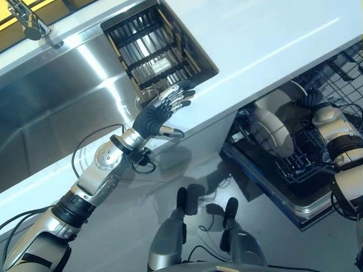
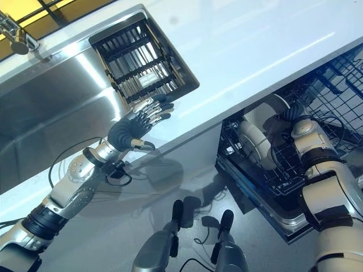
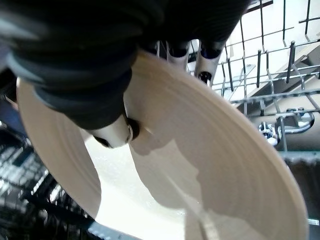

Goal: Pick up plates and place into dishwasher.

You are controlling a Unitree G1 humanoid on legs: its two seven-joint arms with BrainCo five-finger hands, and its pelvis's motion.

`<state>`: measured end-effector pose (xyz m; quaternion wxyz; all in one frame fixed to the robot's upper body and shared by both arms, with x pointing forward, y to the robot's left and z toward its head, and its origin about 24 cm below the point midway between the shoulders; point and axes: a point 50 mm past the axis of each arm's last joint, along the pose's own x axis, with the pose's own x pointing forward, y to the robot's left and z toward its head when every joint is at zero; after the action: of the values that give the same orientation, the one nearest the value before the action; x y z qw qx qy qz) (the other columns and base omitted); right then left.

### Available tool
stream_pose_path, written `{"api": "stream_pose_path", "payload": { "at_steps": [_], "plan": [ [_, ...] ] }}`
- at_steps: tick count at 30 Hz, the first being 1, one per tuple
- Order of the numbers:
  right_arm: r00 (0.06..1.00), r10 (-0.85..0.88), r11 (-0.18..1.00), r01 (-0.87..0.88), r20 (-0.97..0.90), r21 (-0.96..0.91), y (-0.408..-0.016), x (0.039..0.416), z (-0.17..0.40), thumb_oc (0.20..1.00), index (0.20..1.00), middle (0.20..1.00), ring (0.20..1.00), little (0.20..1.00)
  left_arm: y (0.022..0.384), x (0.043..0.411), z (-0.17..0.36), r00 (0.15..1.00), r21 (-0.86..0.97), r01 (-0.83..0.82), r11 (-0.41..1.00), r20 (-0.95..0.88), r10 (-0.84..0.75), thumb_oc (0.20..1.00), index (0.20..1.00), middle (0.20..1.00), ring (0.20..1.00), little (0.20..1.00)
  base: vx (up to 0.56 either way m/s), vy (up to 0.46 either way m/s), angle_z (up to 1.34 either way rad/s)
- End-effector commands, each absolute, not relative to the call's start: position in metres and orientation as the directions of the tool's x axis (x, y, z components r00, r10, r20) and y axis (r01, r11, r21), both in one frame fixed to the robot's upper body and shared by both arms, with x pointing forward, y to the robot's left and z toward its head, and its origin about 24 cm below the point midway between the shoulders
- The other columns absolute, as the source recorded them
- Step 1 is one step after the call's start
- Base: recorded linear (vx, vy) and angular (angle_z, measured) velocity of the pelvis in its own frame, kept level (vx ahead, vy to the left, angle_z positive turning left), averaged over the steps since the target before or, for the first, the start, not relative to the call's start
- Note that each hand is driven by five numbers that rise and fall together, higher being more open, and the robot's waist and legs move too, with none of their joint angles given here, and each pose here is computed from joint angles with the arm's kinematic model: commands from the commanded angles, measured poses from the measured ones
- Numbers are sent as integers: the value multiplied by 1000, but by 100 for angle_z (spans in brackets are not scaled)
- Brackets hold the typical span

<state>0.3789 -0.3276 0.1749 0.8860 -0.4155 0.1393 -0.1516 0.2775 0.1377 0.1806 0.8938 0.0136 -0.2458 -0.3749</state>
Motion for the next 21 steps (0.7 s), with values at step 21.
{"api": "stream_pose_path", "payload": {
  "at_steps": [21],
  "plan": [
    [739,-567,452,649,364,-612,-352,362,239,200,200,200,200,200,137,267,184,546,207,681,703,497,-675,1000,1000,1000,1000,1000,4,28,0]
  ]
}}
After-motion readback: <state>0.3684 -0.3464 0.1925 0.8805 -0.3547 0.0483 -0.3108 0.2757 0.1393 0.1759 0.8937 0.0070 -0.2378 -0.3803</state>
